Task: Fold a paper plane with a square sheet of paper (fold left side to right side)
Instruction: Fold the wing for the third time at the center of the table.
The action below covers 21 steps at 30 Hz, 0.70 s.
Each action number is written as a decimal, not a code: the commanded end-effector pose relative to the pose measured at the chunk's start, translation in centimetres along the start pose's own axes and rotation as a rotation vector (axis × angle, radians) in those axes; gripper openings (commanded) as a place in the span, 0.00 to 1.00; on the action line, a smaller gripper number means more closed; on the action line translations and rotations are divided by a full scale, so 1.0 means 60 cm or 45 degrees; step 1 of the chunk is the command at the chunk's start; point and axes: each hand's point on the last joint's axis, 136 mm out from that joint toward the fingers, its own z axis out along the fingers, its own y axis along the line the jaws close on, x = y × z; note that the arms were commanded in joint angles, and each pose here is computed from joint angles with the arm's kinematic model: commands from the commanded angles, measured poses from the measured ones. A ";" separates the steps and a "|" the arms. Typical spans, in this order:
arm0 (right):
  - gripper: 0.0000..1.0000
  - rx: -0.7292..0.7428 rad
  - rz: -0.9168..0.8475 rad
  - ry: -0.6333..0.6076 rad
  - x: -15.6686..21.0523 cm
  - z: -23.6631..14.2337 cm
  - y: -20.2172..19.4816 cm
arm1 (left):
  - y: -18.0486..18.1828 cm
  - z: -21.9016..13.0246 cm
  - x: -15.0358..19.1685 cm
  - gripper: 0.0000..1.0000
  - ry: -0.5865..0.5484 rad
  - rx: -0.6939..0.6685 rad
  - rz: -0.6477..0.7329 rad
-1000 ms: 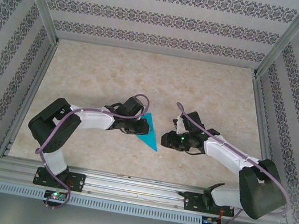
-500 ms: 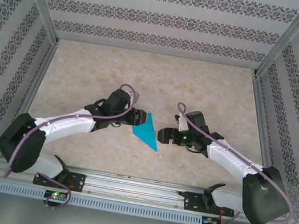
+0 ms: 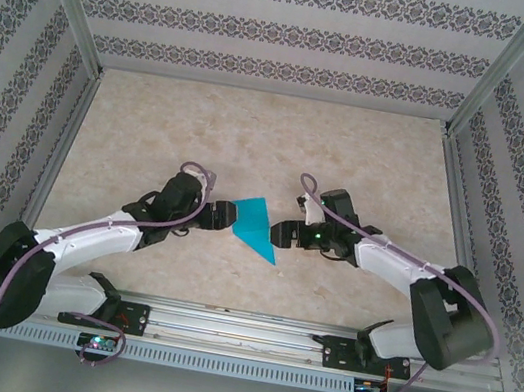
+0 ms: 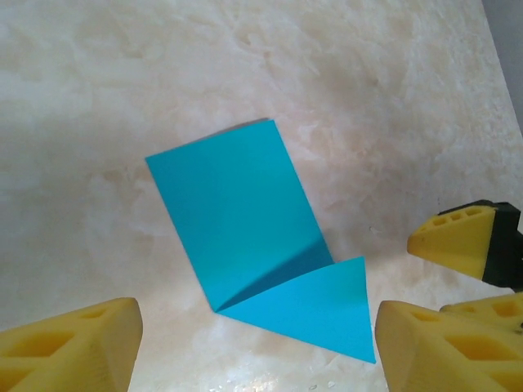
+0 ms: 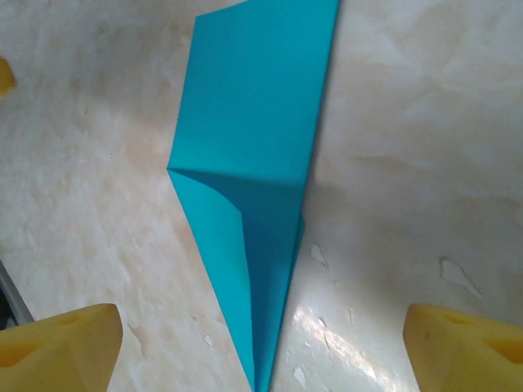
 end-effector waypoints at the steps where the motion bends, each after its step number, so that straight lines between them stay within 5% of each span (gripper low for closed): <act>1: 0.86 -0.101 -0.094 0.001 -0.024 0.016 0.031 | -0.001 0.000 -0.002 0.75 -0.026 0.061 -0.093; 21: 0.28 -0.161 -0.066 0.122 -0.016 0.068 0.032 | 0.014 0.042 -0.006 0.65 0.062 0.148 -0.365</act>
